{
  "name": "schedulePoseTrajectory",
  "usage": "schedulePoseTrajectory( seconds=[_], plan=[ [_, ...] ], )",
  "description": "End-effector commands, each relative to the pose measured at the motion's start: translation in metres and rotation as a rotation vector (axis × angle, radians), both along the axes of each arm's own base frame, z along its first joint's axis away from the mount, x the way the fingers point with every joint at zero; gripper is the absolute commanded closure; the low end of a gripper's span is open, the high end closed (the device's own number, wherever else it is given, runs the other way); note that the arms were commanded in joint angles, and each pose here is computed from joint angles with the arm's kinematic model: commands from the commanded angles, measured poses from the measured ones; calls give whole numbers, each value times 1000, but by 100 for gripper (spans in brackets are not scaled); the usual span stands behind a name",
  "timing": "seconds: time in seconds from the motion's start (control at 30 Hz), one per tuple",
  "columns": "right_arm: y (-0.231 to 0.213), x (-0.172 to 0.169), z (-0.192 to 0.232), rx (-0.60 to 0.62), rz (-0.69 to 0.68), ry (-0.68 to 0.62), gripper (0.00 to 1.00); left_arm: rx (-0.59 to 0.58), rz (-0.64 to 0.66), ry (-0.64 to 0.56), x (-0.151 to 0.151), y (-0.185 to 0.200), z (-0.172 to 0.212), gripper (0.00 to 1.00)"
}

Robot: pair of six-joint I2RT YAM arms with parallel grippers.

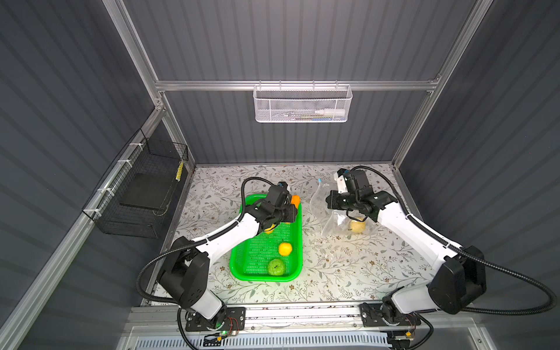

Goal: Place the food in the zip-top bag and seal the zipper
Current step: 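Grasp the orange mango with the left gripper and lift it, then carry the orange mango into the bag mouth and release it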

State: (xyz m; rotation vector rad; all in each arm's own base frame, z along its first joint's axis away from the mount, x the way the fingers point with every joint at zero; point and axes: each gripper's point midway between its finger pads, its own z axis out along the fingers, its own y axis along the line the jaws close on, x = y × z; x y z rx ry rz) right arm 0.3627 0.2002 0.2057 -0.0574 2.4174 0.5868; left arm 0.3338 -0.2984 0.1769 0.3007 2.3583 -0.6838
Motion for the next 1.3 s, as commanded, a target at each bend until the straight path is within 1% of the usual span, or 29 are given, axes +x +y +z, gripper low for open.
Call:
schedulePoseTrajectory(
  seconds=[0.0, 0.13, 0.23, 0.3, 0.43, 0.63, 0.8, 0.93, 1.0, 1.27],
  plan=[
    [-1, 0, 9, 23, -12, -30, 94, -138, -104, -63, -10, -20, 37, 65],
    [-1, -1, 9, 31, -14, -30, 94, -255, -159, -106, -17, -36, 67, 64],
    [-1, -2, 11, 41, -17, -33, 94, -327, -181, -103, -19, -47, 77, 64],
    [0, -2, 14, 53, -15, -37, 94, -353, -197, -87, -20, -55, 76, 64],
    [0, -3, 18, 60, -16, -47, 94, -361, -230, -43, -23, -70, 66, 64],
    [4, -4, 19, 88, -6, -39, 94, -360, -237, -13, -19, -84, 57, 65],
    [7, -7, 16, 103, -1, -23, 94, -425, -206, 2, -5, -98, 60, 65],
    [8, -12, 13, 115, 8, -7, 94, -467, -164, 34, 6, -106, 54, 65],
    [10, -9, 17, 129, 13, -29, 94, -474, -149, 53, 9, -109, 49, 65],
    [15, -11, 20, 169, 23, -36, 94, -452, -95, 90, 19, -111, 28, 65]
  ],
)
